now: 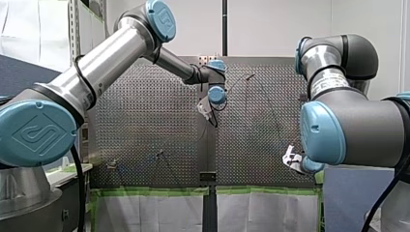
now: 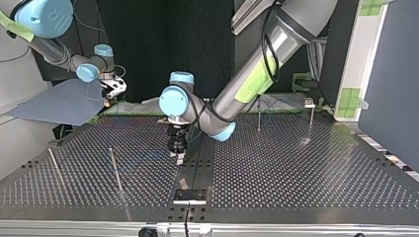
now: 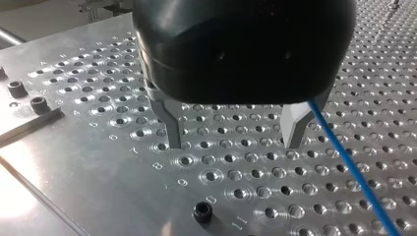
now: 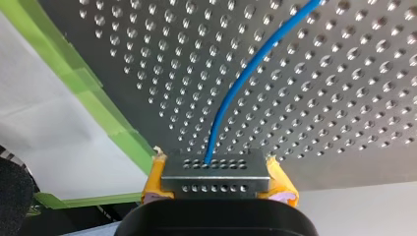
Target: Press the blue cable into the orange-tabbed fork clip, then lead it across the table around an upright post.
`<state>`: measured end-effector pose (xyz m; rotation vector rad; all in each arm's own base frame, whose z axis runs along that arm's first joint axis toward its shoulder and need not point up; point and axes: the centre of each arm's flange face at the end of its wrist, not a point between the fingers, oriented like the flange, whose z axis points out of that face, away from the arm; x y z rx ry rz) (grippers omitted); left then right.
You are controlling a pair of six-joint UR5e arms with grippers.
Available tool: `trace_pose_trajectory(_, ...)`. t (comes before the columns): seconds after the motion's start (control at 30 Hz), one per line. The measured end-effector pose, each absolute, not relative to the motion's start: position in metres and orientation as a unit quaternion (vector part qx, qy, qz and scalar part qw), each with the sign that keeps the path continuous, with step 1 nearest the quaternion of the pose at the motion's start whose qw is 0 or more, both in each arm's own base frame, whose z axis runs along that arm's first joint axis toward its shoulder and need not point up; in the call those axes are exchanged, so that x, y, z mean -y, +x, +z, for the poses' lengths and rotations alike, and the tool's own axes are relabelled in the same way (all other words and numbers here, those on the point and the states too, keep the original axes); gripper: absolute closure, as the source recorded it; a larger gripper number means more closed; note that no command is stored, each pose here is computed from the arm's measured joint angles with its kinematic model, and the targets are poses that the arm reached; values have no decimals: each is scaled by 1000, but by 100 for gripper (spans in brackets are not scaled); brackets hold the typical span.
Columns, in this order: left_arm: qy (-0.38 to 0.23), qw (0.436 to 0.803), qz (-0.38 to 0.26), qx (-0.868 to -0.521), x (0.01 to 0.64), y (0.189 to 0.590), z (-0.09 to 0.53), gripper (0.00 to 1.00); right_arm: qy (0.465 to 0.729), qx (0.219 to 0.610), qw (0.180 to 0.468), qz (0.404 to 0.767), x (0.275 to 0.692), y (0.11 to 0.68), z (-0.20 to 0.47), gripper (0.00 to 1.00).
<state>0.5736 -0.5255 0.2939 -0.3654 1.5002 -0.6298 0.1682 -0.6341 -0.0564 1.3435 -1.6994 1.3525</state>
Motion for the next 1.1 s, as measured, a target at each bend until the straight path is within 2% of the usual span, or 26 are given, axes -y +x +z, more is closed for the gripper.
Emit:
trace_pose_trajectory(0.53, -167, 671, -283, -665, 524, 575, 294, 3, 494, 645, 298, 500, 644, 150, -70, 100)
trace_pose_trajectory(1.1, -157, 662, -288, -674, 527, 571, 292, 3, 504, 658, 286, 481, 649, 149, -133, 100)
